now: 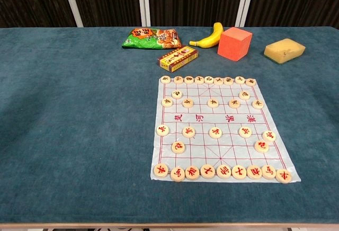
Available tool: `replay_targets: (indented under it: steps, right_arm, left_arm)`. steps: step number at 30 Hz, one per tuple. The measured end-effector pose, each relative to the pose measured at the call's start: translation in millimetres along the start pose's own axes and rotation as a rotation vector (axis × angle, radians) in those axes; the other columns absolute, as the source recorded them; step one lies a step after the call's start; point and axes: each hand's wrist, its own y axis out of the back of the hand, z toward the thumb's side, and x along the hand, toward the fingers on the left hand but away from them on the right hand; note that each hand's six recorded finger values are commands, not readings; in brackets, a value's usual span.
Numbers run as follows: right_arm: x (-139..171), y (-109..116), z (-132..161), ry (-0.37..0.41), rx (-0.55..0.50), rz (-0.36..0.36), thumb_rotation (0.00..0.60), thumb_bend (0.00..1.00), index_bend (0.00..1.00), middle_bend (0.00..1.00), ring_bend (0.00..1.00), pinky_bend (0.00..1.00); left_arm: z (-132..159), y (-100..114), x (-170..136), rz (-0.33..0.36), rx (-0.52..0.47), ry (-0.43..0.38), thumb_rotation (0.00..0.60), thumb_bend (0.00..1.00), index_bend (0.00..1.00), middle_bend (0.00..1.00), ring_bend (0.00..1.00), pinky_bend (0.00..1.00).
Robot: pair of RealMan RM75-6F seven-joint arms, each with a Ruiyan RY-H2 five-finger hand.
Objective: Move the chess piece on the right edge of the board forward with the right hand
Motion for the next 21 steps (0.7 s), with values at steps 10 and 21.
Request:
replay_targets:
  steps: [10, 21]
  right_arm:
    - [0, -2, 5, 0.016, -0.003, 0.034, 0.600, 0.36, 0.00, 0.00, 0.00, 0.00]
    - [0, -2, 20, 0.055, -0.022, 0.053, 0.600, 0.36, 0.00, 0.00, 0.00, 0.00]
  left_arm:
    - [2, -2, 0, 0.006, -0.019, 0.002, 0.600, 0.00, 0.00, 0.00, 0.00, 0.00]
    - [3, -1, 1, 0.010, -0.052, -0.005, 0.600, 0.00, 0.00, 0.00, 0.00, 0.00]
